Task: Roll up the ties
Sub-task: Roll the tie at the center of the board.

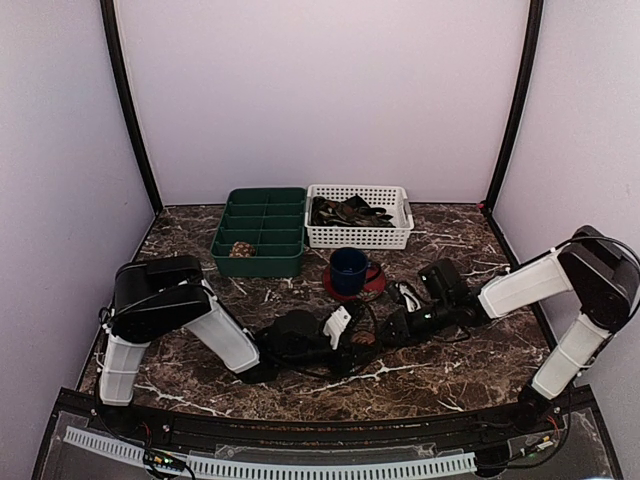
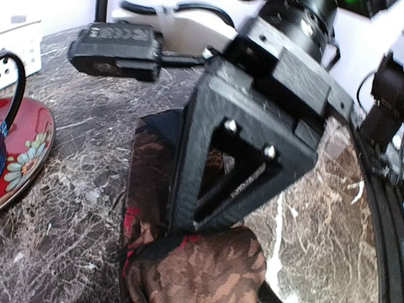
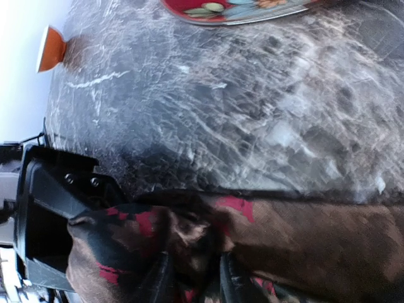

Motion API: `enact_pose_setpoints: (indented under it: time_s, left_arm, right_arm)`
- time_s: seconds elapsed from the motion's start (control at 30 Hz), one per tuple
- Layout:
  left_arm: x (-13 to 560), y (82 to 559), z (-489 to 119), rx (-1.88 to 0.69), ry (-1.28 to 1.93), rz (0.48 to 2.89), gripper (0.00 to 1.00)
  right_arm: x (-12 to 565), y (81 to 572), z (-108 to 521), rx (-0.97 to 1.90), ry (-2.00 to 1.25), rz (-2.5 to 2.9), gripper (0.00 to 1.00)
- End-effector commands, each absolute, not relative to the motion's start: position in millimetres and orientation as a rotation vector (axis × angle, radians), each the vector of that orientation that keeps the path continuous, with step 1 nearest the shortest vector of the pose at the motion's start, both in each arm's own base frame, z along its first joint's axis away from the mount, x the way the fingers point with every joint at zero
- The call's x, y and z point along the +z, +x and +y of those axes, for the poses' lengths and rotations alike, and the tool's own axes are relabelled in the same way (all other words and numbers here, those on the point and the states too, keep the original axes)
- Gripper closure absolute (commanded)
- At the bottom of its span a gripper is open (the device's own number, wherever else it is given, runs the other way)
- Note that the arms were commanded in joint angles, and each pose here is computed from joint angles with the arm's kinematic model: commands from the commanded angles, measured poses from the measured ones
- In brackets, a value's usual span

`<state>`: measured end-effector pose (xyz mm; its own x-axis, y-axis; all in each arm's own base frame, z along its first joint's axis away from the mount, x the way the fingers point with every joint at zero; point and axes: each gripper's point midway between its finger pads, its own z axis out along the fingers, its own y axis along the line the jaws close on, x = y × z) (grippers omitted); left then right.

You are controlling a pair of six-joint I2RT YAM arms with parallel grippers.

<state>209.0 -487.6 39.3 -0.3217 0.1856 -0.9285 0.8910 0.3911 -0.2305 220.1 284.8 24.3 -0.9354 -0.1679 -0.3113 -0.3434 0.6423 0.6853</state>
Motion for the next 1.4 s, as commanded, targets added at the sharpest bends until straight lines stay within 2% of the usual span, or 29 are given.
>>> enact_pose_setpoints:
  time_s: [0.0,0.23,0.5,0.67,0.83,0.9,1.07,1.37]
  left_arm:
    - [-26,184,-458,-0.757,1.235,1.909,0.73]
    - [-44,186,-445,-0.587,1.344,1.934,0.73]
    - [-44,185,-442,-0.560,1.381,1.919,0.73]
    - [-44,186,-442,-0.554,1.386,1.922,0.72]
    - [-41,185,-444,-0.568,1.386,1.917,0.69]
    - [-34,187,-445,-0.576,1.372,1.904,0.62]
    - [0,195,-454,-0.632,1.300,1.820,0.35]
    - [29,198,-460,-0.734,1.179,1.789,0.13]
  right_arm:
    - [31,211,270,1.118,-0.397,2.737,0.66]
    - [72,210,293,1.334,-0.427,2.664,0.54]
    - [68,194,308,1.337,-0.533,2.716,0.54]
    - [54,190,307,1.259,-0.568,2.766,0.64]
    - [38,196,292,1.138,-0.546,2.799,0.93]
    - [28,200,284,1.104,-0.529,2.803,1.00]
    - [7,204,268,1.043,-0.503,2.817,1.00]
    - [-17,206,243,0.909,-0.466,2.831,1.00]
